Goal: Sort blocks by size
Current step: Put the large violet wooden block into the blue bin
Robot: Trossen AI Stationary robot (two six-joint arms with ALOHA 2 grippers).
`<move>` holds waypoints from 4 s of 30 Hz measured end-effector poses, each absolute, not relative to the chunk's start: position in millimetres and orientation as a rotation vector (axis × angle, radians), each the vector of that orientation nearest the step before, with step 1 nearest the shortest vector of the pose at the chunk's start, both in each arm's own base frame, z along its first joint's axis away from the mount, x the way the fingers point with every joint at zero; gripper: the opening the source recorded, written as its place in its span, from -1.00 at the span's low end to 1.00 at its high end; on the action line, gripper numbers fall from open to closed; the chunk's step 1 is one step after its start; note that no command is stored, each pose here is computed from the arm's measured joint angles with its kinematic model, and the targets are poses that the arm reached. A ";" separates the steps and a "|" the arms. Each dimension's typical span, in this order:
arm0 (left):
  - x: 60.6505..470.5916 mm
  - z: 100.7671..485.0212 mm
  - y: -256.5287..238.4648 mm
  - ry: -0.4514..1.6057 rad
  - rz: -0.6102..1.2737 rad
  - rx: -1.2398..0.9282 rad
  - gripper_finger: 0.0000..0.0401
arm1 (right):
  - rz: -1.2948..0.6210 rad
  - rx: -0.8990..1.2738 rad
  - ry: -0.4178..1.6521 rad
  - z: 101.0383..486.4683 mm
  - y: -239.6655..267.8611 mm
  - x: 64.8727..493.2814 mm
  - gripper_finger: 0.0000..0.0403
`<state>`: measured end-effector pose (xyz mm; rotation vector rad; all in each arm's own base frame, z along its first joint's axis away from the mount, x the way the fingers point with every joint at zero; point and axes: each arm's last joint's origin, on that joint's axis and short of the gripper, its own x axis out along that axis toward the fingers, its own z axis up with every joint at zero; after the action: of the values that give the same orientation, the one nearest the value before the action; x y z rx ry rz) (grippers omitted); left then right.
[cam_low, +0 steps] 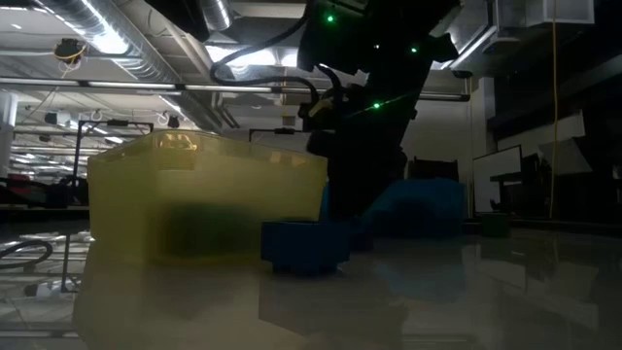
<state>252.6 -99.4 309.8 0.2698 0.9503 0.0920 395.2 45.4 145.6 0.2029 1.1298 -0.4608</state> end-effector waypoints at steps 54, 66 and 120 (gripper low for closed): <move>252.6 309.8 -99.4 0.948 0.104 0.245 -0.33 | -0.223 0.370 1.244 143.5 54.2 392.9 0.06; 252.6 309.8 -99.4 0.948 0.107 0.238 -0.33 | -0.255 0.352 1.239 142.9 53.0 392.6 -0.50; 156.0 228.3 -221.9 1.226 0.772 -1.388 -0.33 | -0.420 -0.158 1.240 254.0 31.7 320.6 -0.36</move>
<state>156.0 -221.9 228.3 -1.3885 1.2262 0.7720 320.6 31.7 254.0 -0.1576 1.2397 -0.4205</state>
